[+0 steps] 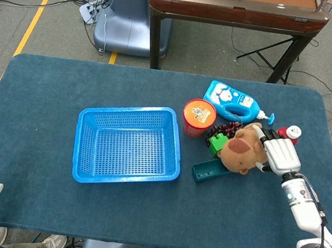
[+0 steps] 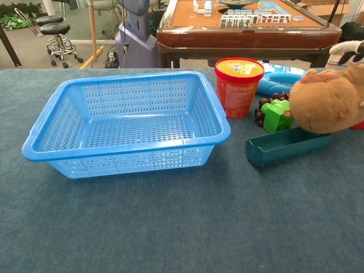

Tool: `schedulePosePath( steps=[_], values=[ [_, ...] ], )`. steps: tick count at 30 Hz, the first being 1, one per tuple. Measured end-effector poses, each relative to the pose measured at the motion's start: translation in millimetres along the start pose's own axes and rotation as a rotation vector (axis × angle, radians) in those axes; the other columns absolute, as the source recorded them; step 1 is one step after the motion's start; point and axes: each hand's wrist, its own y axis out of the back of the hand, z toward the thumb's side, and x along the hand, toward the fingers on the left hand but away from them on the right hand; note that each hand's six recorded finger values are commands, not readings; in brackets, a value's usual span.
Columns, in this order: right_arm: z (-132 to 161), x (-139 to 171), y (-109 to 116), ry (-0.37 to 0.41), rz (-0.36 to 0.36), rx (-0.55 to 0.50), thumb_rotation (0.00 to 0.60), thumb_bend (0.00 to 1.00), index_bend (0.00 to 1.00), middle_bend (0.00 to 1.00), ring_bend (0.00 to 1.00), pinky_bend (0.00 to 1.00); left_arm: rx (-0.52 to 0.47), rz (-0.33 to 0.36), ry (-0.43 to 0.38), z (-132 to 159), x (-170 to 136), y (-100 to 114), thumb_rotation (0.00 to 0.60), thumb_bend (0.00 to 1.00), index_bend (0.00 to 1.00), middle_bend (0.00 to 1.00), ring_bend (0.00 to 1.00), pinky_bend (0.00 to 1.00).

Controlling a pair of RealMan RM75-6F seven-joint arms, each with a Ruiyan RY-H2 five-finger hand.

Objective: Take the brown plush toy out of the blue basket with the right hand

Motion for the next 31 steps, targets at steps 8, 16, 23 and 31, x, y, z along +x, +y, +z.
schedulePosePath(
  steps=[8, 16, 23, 31],
  values=[
    [11, 0, 16, 0.065, -0.041, -0.037, 0.600, 0.10, 0.00, 0.00, 0.00, 0.20, 0.002, 0.001, -0.004, 1, 1, 0, 0.600, 0.32, 0.00, 0.00, 0.00, 0.00],
    [14, 28, 37, 0.115, -0.132, -0.031, 0.600, 0.10, 0.00, 0.14, 0.10, 0.23, 0.008, -0.001, -0.007, 2, 3, 0, 0.600, 0.32, 0.00, 0.00, 0.00, 0.00],
    [-9, 81, 38, 0.045, -0.229, -0.006, 0.600, 0.14, 0.14, 0.26, 0.19, 0.29, 0.012, -0.004, -0.011, 3, 7, -1, 0.600, 0.32, 0.00, 0.00, 0.00, 0.00],
    [-50, 170, 20, -0.160, -0.273, -0.002, 0.600, 0.14, 0.17, 0.26, 0.19, 0.31, 0.011, -0.006, -0.026, 9, 12, -2, 0.600, 0.32, 0.00, 0.00, 0.00, 0.00]
  ],
)
